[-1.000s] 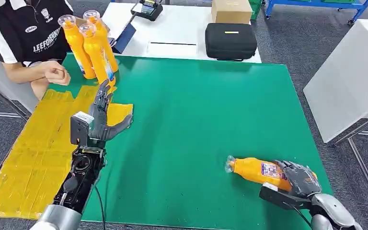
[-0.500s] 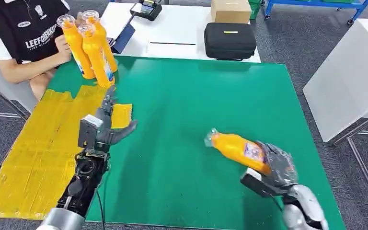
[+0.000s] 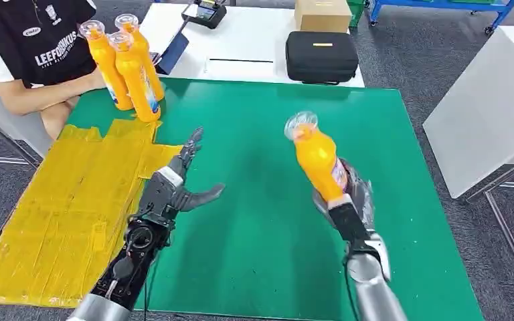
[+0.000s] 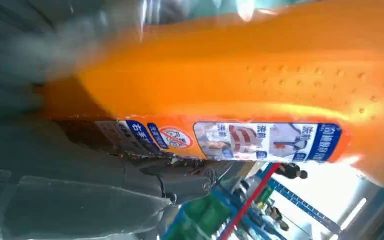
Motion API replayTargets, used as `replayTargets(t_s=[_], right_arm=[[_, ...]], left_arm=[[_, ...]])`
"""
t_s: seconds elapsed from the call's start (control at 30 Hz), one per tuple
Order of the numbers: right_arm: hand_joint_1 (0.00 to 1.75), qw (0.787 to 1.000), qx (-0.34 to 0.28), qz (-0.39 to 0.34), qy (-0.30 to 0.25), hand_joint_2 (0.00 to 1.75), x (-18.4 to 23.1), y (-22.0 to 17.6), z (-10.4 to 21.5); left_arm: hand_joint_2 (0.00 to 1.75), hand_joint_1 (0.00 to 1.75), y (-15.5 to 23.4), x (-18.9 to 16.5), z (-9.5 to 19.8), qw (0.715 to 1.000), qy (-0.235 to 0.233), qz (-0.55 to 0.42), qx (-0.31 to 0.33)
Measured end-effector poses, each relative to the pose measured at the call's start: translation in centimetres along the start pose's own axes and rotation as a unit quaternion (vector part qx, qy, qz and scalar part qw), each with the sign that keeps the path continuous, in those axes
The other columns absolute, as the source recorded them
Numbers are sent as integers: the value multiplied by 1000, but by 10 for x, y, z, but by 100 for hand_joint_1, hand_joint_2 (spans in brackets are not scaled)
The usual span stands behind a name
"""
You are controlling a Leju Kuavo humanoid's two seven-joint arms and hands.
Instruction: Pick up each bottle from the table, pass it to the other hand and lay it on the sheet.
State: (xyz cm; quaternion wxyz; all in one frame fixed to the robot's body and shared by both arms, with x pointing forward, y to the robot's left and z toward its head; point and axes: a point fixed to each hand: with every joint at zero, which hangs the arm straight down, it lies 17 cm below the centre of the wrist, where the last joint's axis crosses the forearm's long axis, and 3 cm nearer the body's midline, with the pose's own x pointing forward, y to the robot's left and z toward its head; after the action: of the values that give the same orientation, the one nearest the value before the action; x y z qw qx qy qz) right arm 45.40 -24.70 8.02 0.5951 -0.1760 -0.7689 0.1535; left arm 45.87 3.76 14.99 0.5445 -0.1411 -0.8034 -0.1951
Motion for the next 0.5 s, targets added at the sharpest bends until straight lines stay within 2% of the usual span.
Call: replayTargets(t_s=[0.33, 0.5], right_arm=[[175, 997, 24, -70, -17, 175, 33, 53, -24], [175, 995, 47, -87, -24, 175, 50, 81, -32]], left_arm=[[175, 0, -22, 15, -9, 998, -9, 46, -32], [175, 0, -21, 21, -17, 997, -14, 65, -38]])
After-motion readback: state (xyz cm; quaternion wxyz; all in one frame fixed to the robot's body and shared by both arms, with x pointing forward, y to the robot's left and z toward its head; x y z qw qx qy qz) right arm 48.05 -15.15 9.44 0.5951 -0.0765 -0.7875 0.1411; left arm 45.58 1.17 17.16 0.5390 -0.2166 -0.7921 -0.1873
